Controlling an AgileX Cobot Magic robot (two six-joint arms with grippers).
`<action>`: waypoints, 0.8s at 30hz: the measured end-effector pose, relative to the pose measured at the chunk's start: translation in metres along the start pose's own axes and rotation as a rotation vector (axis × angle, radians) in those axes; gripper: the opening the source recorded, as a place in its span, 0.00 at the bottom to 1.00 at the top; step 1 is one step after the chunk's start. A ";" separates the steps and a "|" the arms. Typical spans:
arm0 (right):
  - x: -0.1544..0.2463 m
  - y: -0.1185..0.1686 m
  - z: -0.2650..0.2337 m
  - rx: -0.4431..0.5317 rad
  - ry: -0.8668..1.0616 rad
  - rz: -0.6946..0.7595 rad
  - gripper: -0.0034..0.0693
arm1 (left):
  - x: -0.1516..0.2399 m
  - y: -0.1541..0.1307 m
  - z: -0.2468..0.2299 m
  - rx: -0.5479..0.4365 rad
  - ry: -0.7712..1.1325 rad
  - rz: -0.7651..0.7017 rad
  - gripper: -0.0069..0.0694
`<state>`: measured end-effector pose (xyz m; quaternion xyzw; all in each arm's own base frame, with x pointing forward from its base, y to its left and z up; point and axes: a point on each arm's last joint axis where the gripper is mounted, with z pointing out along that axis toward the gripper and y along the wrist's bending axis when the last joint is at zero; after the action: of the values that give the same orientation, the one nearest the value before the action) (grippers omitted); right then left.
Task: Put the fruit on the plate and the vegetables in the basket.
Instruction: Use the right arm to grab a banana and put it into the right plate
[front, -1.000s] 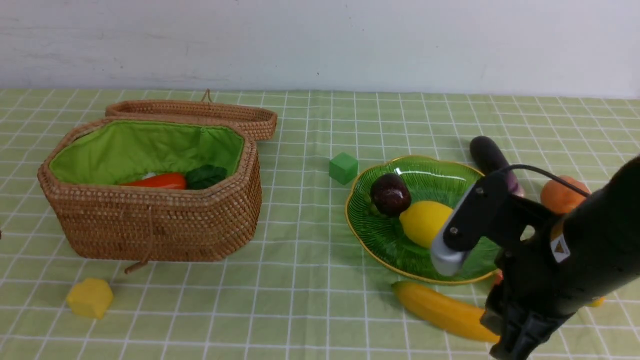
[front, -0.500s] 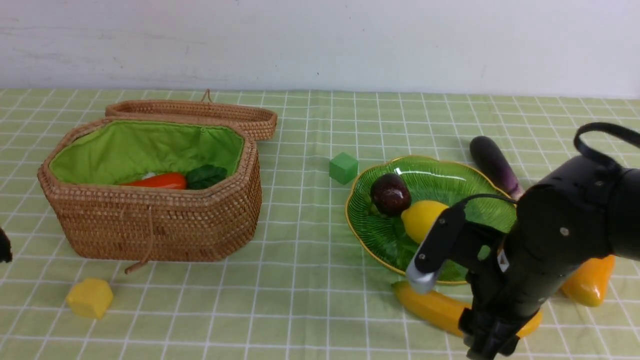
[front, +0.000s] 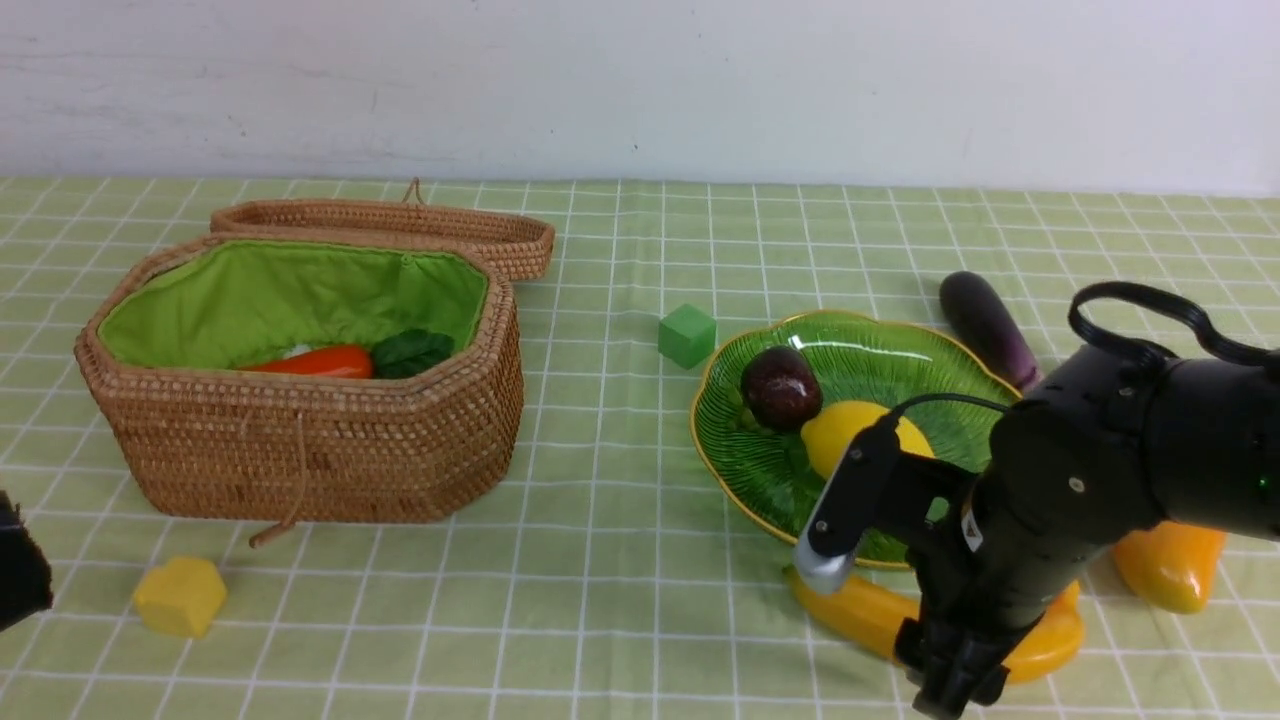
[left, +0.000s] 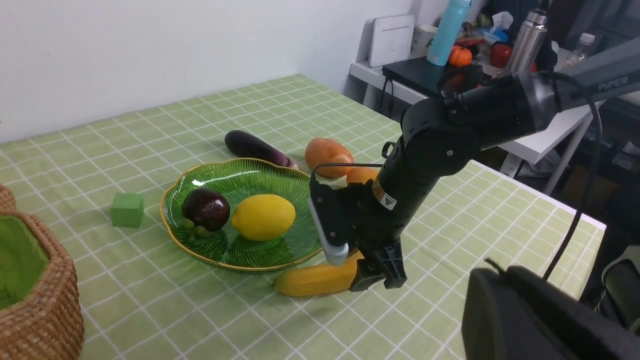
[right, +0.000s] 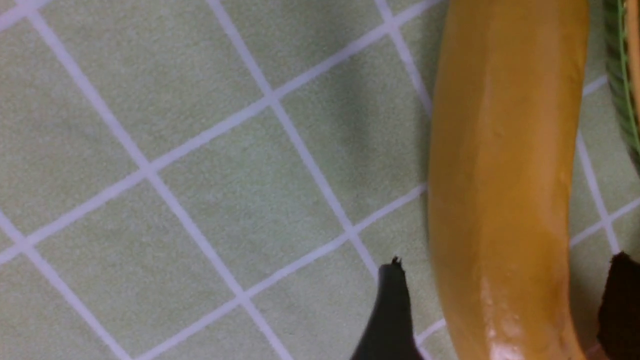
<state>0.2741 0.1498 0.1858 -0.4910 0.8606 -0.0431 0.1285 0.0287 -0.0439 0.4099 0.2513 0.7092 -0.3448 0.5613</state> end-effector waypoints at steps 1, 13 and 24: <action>0.000 -0.001 0.002 0.001 -0.002 0.003 0.77 | 0.000 0.000 0.000 0.000 0.000 0.000 0.07; 0.004 -0.008 0.022 -0.018 0.032 -0.025 0.67 | 0.000 0.000 0.000 0.000 0.000 0.000 0.07; 0.003 -0.007 0.030 -0.042 0.057 -0.046 0.49 | 0.000 0.000 0.000 0.000 0.000 0.000 0.07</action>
<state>0.2863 0.1454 0.1580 -0.5118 0.8531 -0.0419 0.0925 0.0287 -0.0439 0.4099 0.2513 0.7091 -0.3448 0.5613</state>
